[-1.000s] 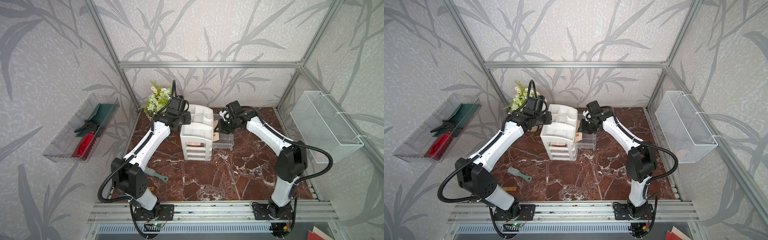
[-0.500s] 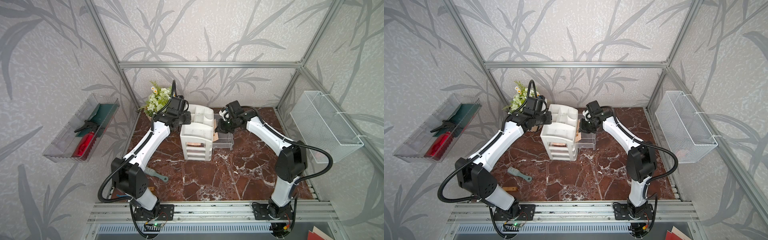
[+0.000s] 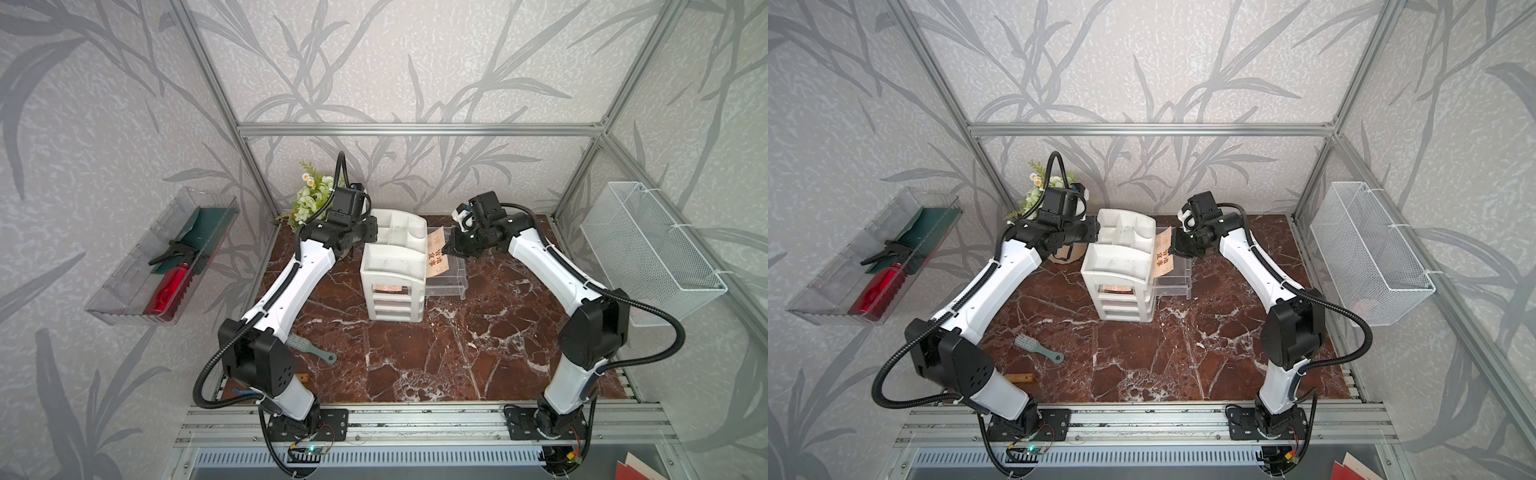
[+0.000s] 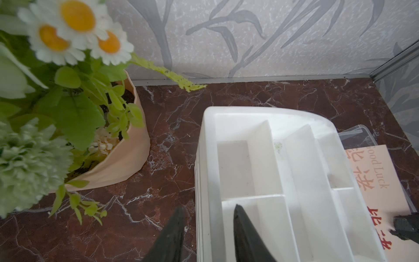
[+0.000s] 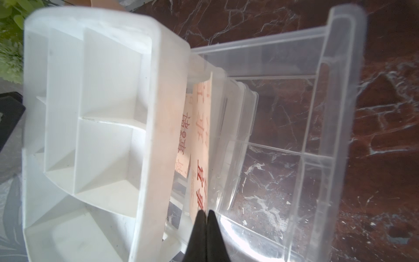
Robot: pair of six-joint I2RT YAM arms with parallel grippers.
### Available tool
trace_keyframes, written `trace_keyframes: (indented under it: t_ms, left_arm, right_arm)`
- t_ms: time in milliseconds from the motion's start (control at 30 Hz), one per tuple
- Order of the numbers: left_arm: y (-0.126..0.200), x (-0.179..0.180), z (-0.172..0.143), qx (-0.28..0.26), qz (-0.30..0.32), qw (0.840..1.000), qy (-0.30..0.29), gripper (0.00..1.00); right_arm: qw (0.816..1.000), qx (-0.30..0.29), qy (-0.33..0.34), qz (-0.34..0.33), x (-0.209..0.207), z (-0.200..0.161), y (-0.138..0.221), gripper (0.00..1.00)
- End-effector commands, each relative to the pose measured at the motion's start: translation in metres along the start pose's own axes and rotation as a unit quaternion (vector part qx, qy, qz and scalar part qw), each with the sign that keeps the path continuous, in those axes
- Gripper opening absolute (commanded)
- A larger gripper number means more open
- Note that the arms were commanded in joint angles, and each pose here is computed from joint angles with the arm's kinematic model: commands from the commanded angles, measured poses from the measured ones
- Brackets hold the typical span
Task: Take the postcards out of the drawer
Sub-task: Pick up the postcard from the drawer, then place the postcard at the center of the board.
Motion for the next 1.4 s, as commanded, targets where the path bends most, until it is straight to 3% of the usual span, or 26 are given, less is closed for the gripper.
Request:
trace_keyframes:
  t_ms: [0,300,500,567,800,967,1167,1367]
  left_arm:
    - [0.025,0.003,0.016,-0.038,-0.004,0.999,-0.006,0.39]
    - [0.053,0.003,0.026,-0.073,-0.023,0.996,-0.052,0.42]
    - [0.07,-0.009,0.026,-0.102,-0.108,0.985,-0.089,0.44]
    - [0.074,-0.014,0.022,-0.109,-0.144,0.979,-0.091,0.44]
    - [0.086,-0.029,0.007,-0.128,-0.232,0.956,-0.122,0.42]
    - [0.099,-0.04,-0.007,-0.147,-0.279,0.935,-0.162,0.42]
    - [0.119,-0.048,-0.021,-0.183,-0.318,0.906,-0.209,0.42]
    - [0.128,-0.053,-0.028,-0.196,-0.356,0.886,-0.225,0.44]
  right_arm:
    - [0.999,-0.025,0.03,0.001,0.01,0.0,0.034,0.0]
    - [0.992,-0.065,0.106,-0.015,0.022,0.006,0.09,0.0]
    - [0.976,-0.05,0.214,-0.006,0.034,-0.003,0.114,0.0]
    - [0.966,-0.056,0.252,0.015,0.041,-0.014,0.134,0.0]
    - [0.932,-0.011,0.355,0.076,0.053,-0.041,0.15,0.0]
    - [0.889,0.039,0.444,0.11,0.063,-0.072,0.144,0.0]
    - [0.862,0.087,0.481,0.134,0.07,-0.085,0.135,0.0]
    - [0.842,0.1,0.506,0.16,0.076,-0.094,0.136,0.0]
Point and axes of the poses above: each gripper's point midway between its finger pads, its own y axis back along the fingers, its own x axis along the line the jaws close on, z = x × y, the point moved 10 cm from there along y, back along the fingers, and after that the axes turned 15 degrees about -y, right-handed, at the moved point
